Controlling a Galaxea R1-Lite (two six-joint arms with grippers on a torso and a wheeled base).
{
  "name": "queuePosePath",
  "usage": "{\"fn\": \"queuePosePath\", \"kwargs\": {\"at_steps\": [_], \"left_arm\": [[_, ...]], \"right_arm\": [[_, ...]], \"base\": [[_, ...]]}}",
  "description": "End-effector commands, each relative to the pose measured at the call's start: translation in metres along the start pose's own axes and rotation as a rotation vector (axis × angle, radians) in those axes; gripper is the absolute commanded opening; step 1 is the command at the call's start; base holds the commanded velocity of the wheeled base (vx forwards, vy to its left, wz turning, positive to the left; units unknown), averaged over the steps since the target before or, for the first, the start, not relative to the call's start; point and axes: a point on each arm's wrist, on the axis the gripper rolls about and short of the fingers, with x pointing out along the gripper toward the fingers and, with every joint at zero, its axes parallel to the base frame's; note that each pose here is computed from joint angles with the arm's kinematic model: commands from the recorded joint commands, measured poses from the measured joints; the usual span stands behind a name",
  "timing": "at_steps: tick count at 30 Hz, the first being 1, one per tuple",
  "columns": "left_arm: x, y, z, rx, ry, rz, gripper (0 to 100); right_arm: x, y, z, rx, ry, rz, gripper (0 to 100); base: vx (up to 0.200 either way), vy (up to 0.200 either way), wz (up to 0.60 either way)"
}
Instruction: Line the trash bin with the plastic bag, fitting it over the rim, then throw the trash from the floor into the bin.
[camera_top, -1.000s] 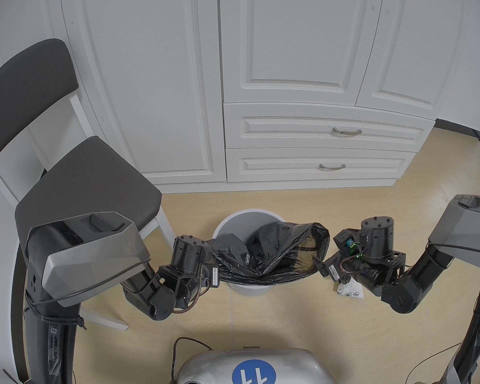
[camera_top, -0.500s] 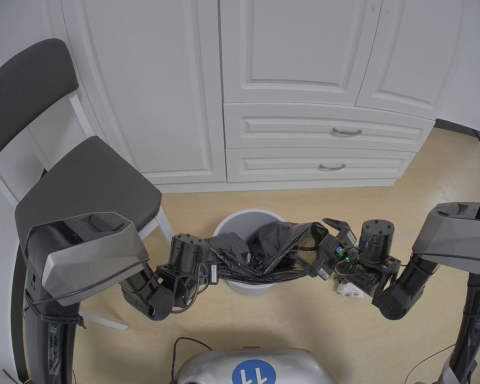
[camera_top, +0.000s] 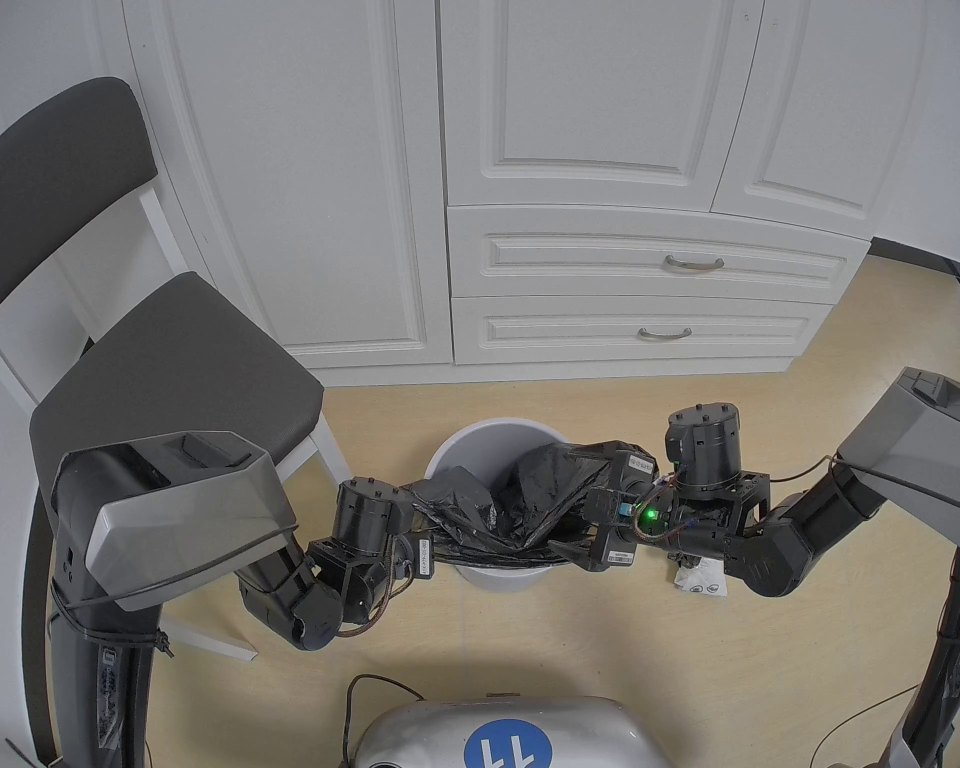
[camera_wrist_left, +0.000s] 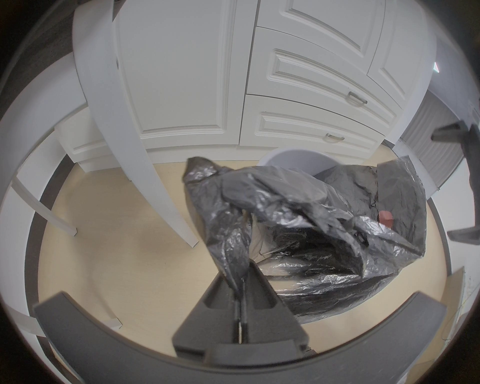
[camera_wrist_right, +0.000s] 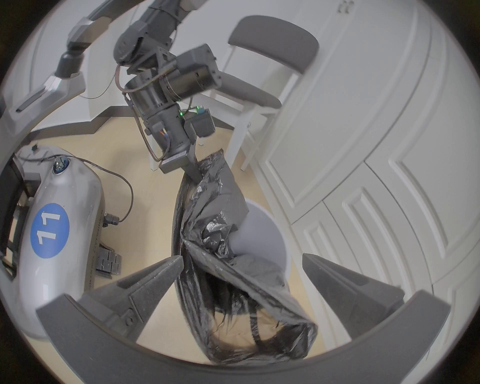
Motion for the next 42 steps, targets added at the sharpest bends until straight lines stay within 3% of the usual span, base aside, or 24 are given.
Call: {"fn": "queuePosePath", "kwargs": {"at_steps": [1, 15, 27, 28, 34, 39, 42], "left_arm": [[0.0, 0.001, -0.003, 0.004, 0.012, 0.001, 100], [0.003, 0.004, 0.001, -0.009, -0.006, 0.01, 100], [0.003, 0.005, 0.002, -0.012, -0.008, 0.011, 100], [0.003, 0.006, 0.001, -0.012, -0.007, 0.013, 100], [0.005, 0.006, -0.001, -0.011, -0.003, 0.015, 100], [0.009, 0.007, -0.002, -0.013, -0.001, 0.024, 100], [0.011, 0.007, -0.002, -0.016, -0.006, 0.027, 100]], "right_arm": [[0.002, -0.002, 0.009, -0.023, -0.025, -0.005, 100], [0.013, 0.001, -0.022, -0.062, 0.072, 0.057, 100], [0.044, 0.001, -0.033, -0.059, 0.075, 0.046, 100], [0.048, -0.001, -0.032, -0.056, 0.069, 0.039, 0], [0.051, -0.017, -0.026, -0.037, 0.047, -0.01, 0], [0.06, -0.048, -0.019, 0.022, 0.01, -0.116, 0], [0.079, -0.056, -0.024, 0.093, 0.055, -0.186, 0]], "base": [[0.0, 0.0, 0.0], [0.0, 0.0, 0.0], [0.0, 0.0, 0.0], [0.0, 0.0, 0.0], [0.0, 0.0, 0.0], [0.0, 0.0, 0.0], [0.0, 0.0, 0.0]]}}
